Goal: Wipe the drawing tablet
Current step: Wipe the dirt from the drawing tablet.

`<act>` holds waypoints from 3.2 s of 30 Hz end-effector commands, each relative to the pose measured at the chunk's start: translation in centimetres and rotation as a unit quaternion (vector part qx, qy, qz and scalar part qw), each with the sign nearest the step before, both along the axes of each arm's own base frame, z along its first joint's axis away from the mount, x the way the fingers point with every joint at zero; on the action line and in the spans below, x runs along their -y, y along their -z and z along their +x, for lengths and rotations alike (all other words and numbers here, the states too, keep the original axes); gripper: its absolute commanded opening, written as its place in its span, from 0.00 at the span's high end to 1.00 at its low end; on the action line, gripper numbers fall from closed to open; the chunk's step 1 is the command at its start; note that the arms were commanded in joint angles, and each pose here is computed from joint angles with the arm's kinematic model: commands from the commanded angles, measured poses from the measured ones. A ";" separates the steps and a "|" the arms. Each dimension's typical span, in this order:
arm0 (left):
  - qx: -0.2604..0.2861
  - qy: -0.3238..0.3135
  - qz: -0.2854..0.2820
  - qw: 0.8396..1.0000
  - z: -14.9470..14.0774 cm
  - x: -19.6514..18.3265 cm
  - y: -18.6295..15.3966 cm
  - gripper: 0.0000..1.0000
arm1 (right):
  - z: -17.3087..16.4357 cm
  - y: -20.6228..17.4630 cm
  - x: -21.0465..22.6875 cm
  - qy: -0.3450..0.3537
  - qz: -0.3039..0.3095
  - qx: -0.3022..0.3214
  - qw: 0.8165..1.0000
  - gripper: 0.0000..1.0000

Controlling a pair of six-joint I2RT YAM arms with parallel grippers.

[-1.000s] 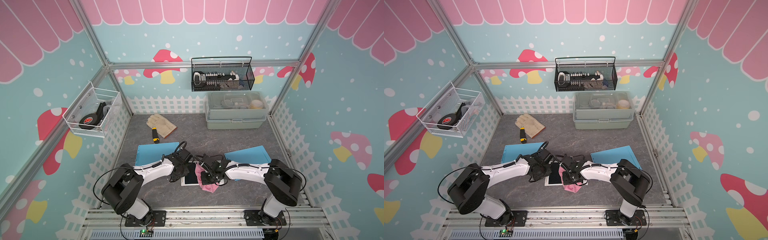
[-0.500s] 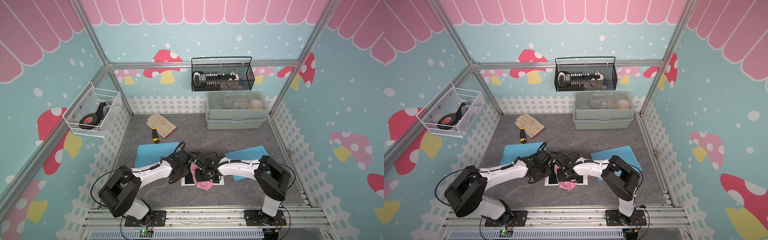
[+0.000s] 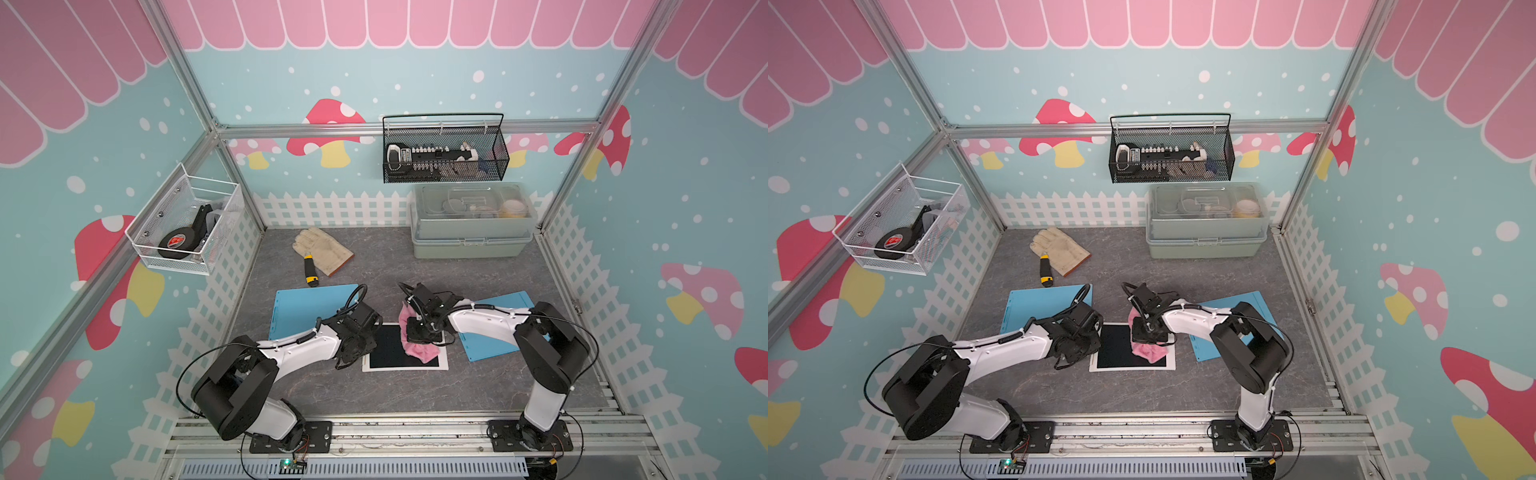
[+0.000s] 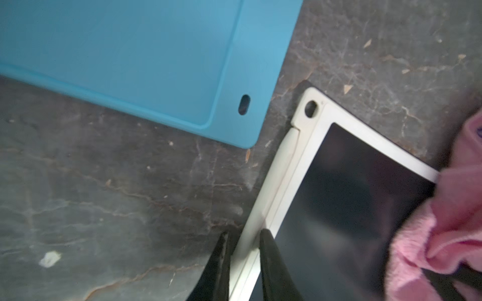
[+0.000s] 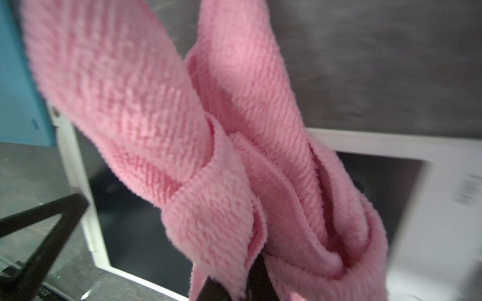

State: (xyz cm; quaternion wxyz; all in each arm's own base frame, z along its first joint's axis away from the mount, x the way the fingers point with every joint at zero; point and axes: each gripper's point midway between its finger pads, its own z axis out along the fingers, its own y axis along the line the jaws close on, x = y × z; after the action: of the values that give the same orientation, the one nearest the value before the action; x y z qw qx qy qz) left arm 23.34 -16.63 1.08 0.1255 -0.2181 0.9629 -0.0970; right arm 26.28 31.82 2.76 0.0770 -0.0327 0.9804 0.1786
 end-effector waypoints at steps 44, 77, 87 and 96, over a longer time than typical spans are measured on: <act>-0.151 -0.031 0.081 0.985 -8.1 -6.1 5.2 0.83 | 0.9 1.7 0.0 -0.001 -0.001 -0.020 1.000 1.00; -0.116 0.025 -0.022 0.993 0.3 -0.2 0.8 0.69 | -1.2 -1.1 -2.1 -0.131 0.051 0.102 0.985 1.00; -0.136 -0.004 0.003 0.991 -1.6 -1.9 3.2 0.75 | -6.7 -2.5 -8.3 -0.176 0.091 0.144 0.969 1.00; -0.141 -0.006 0.009 0.990 -2.7 -2.8 3.8 0.77 | -6.3 0.6 -3.7 -0.101 0.047 0.117 0.987 1.00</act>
State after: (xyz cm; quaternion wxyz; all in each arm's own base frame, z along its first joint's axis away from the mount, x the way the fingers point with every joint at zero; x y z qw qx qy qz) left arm 24.38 -17.19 1.47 0.0417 -0.2200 0.9638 -0.1449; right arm 18.54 40.58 4.43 0.1842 -0.2127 0.9182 0.2788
